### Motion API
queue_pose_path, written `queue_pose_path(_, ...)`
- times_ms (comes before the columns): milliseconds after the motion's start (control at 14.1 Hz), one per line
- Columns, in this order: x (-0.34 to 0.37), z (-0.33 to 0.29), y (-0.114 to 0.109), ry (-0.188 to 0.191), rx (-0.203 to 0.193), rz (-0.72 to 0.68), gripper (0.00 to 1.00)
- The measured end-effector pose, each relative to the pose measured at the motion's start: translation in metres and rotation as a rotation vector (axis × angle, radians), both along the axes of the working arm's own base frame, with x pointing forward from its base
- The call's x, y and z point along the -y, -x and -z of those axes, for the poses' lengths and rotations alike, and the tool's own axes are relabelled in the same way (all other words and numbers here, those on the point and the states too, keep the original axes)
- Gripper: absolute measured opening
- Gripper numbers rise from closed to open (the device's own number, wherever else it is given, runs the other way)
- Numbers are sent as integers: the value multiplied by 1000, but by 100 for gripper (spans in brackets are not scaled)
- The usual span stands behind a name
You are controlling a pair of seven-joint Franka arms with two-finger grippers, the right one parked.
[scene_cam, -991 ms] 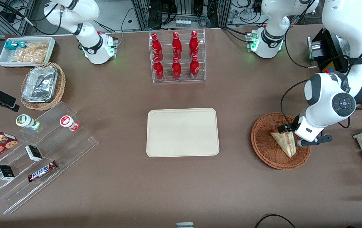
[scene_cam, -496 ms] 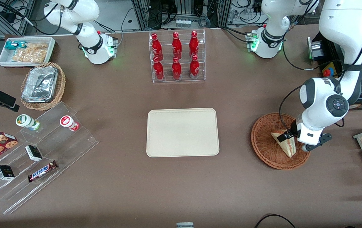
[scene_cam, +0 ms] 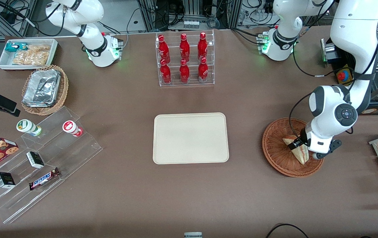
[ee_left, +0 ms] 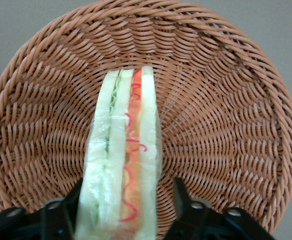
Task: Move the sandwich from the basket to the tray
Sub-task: 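Close the left gripper on the sandwich's upright edge, then lift the sandwich and carry it over the cream tray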
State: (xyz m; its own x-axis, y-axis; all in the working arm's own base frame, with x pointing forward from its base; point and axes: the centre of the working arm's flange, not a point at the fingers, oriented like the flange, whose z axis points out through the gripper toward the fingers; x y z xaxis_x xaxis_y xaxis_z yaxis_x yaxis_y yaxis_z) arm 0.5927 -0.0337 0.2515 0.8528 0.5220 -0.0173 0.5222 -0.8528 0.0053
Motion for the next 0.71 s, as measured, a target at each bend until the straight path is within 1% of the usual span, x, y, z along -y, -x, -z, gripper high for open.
queue_pose_path(212,0,-1,-1,0,3,-2,40)
queue_pose_path(354,0,-4,-2,0,9,-1,23)
queue_pose_path(425,0,-7,-3,0,15,8,19)
queue_pose_path(496,1,-12,-4,-1,11,32,18)
queue_pose_path(566,3,-20,-4,-2,-12,68,17)
queue_pose_path(637,8,-31,-5,-3,-42,107,15)
queue_pose_path(708,19,-45,-6,-3,-71,148,15)
